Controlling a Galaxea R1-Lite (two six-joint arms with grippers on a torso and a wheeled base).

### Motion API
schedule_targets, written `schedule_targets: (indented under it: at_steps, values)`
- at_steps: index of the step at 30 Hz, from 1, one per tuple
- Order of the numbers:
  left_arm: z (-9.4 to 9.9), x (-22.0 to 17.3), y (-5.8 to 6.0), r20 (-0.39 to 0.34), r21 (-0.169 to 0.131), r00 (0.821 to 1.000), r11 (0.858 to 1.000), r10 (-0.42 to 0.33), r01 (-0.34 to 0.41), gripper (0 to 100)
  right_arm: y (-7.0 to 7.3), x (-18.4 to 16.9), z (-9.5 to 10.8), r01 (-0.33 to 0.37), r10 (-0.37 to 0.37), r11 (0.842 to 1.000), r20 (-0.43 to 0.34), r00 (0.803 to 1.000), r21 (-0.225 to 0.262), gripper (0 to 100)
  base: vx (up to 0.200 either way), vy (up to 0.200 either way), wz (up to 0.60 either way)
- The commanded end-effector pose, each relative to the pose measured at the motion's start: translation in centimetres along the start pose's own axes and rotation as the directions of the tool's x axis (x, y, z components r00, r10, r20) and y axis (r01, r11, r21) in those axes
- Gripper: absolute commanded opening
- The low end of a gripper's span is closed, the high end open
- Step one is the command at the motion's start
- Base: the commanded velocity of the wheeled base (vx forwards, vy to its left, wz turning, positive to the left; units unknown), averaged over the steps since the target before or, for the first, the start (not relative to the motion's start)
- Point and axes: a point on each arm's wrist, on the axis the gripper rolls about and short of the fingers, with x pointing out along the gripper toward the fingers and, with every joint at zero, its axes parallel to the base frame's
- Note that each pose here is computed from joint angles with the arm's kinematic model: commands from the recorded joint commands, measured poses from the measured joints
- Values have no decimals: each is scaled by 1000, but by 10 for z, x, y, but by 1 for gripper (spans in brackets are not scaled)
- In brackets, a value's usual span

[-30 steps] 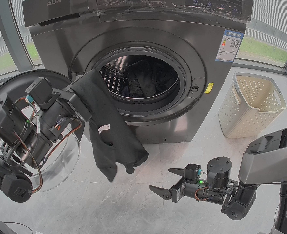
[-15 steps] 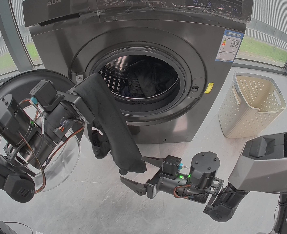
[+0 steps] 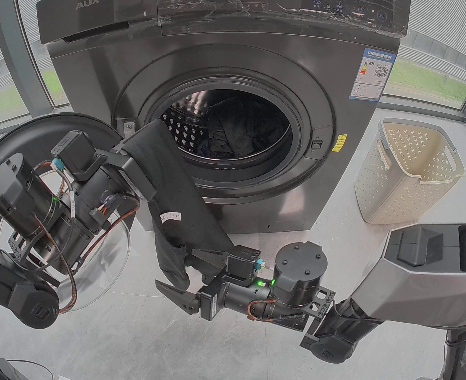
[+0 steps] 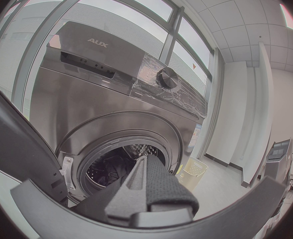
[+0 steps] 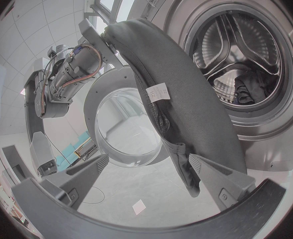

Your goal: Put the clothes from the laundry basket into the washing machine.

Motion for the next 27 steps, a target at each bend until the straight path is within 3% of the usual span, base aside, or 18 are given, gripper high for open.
schedule_targets:
  at_steps: [1,13,23,27]
  values:
    - [0,0,0,-1,-1,1000,1000,0,0,0,-4,12,-5,2,-2,1000,-6,1000,5,100,0,0,0]
    - [1,0,-2,5,-3,1000,1000,-7,7,0,-22,39,-24,75,-75,997,-24,997,10,100,0,0,0]
    - [1,0,-3,6,-4,1000,1000,-10,10,0,-39,62,-33,112,-112,994,11,994,6,100,0,0,0]
    - [1,0,-3,6,-4,1000,1000,-10,10,0,-48,74,-32,138,-137,990,62,989,2,100,0,0,0]
